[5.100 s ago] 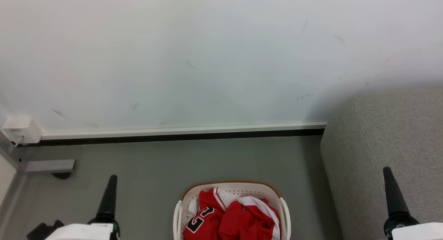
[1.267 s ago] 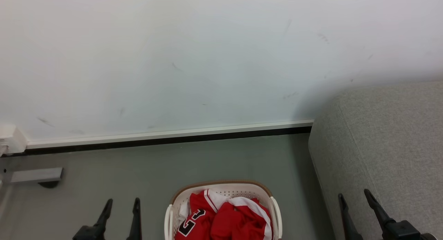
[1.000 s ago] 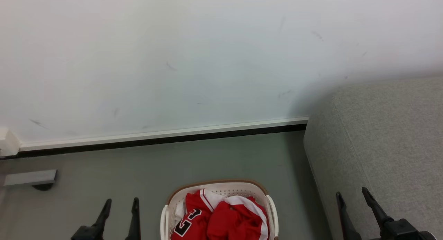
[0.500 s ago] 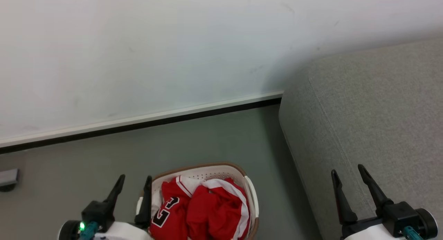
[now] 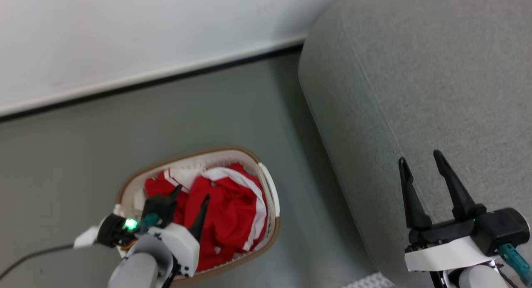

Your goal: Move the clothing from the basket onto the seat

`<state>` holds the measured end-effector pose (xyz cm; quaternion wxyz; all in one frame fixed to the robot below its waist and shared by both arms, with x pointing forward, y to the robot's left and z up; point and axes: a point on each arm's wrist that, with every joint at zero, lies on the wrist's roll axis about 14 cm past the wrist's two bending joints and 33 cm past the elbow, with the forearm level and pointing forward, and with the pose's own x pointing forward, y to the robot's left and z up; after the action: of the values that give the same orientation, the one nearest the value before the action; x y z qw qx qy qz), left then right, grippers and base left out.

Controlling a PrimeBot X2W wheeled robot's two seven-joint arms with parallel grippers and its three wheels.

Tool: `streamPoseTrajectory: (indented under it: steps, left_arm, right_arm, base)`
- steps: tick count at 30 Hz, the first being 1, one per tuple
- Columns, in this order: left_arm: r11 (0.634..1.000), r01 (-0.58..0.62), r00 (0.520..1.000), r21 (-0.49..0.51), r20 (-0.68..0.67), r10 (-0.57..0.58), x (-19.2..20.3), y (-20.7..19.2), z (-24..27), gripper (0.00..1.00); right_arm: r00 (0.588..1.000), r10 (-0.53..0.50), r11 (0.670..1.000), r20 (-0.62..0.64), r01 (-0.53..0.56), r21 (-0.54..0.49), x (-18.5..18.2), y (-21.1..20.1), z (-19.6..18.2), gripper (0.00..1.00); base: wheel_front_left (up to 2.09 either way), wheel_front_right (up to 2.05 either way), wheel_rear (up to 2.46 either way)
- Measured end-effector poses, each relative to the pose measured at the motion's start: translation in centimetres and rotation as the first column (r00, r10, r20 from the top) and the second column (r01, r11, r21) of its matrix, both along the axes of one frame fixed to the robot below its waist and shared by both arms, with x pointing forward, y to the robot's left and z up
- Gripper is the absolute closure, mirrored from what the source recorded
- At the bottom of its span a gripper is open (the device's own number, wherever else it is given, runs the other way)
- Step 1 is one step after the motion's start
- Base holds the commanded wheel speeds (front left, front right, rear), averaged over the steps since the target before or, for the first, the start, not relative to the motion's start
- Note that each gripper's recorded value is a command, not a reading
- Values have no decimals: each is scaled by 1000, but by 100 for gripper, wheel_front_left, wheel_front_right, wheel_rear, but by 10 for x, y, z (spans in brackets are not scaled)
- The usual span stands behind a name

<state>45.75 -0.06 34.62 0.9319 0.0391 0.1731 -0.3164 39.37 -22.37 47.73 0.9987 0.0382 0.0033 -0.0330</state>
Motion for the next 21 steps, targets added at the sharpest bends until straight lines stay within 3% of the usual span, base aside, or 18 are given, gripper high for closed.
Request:
streamPoseTrajectory:
  steps: [9, 21]
  left_arm:
    - [976, 187, 962, 110, -222, -159, 10, -35, -89, 0]
    - [956, 238, 889, 168, -433, -145, 16, -21, -193, 0]
  right_arm:
    - [1000, -1, 1000, -21, 1, -6, 36, -5, -19, 0]
    - [993, 45, 999, -105, -47, -24, 70, 5, -72, 0]
  base:
    - [0, 0, 0]
    - [0, 0, 0]
